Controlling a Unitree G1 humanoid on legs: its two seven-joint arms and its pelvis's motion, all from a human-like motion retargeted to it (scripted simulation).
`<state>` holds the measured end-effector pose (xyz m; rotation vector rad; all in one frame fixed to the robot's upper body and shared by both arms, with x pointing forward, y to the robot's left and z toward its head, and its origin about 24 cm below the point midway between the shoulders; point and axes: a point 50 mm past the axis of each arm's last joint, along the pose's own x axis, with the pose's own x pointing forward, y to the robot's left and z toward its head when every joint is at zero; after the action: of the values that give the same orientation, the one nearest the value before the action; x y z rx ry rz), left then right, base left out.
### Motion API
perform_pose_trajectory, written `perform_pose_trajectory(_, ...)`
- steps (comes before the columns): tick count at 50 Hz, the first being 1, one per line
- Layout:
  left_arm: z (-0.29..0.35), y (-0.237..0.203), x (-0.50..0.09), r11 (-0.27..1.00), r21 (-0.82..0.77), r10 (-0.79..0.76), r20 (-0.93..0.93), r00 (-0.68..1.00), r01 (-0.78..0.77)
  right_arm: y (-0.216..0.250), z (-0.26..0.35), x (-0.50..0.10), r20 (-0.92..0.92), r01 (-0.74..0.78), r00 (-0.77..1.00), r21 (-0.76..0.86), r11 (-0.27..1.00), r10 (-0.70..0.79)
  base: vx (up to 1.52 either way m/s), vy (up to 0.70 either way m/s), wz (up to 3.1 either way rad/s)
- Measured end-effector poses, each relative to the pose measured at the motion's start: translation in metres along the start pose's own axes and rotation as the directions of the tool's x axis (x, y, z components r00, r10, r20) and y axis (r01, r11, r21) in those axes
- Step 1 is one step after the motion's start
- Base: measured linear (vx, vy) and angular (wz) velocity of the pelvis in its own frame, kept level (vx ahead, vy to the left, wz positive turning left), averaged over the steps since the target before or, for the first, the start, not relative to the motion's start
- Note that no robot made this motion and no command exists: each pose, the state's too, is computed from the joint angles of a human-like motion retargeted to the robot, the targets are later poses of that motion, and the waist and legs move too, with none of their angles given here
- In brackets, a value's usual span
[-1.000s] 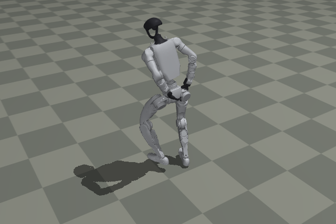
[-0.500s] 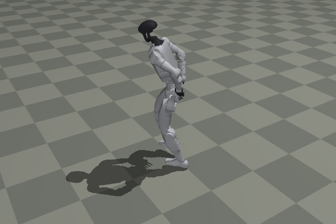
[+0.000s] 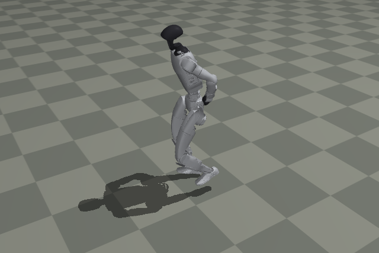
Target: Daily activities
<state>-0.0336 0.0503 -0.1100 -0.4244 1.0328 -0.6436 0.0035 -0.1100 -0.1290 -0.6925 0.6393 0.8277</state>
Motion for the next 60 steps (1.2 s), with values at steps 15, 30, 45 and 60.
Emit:
perform_pose_trajectory(15, 0.010, 0.011, -0.003, 0.989, -0.101, 0.114, 0.022, 0.993, -0.111, -0.003, -0.013, -0.006, -0.089, 0.052, 0.995, 0.059, 0.997, -0.047, 0.72, 0.06, 0.58)
perform_pose_trajectory(30, 0.000, 0.015, -0.002, 0.982, -0.057, 0.179, -0.026, 0.984, -0.180, 0.004, -0.017, 0.002, -0.146, 0.067, 0.988, 0.064, 0.996, -0.057, 0.67, 0.11, 0.85)
perform_pose_trajectory(45, -0.006, 0.023, -0.001, 0.918, -0.176, 0.359, -0.018, 0.933, -0.356, -0.015, -0.026, 0.009, -0.161, 0.165, 0.971, -0.079, 0.983, -0.176, 0.67, -0.09, -0.11)
perform_pose_trajectory(60, -0.010, 0.010, 0.000, 0.854, -0.401, 0.333, -0.068, 0.940, -0.332, -0.019, -0.013, 0.010, -0.045, 0.145, 0.987, -0.155, 0.977, -0.154, 0.72, -0.03, -0.68)
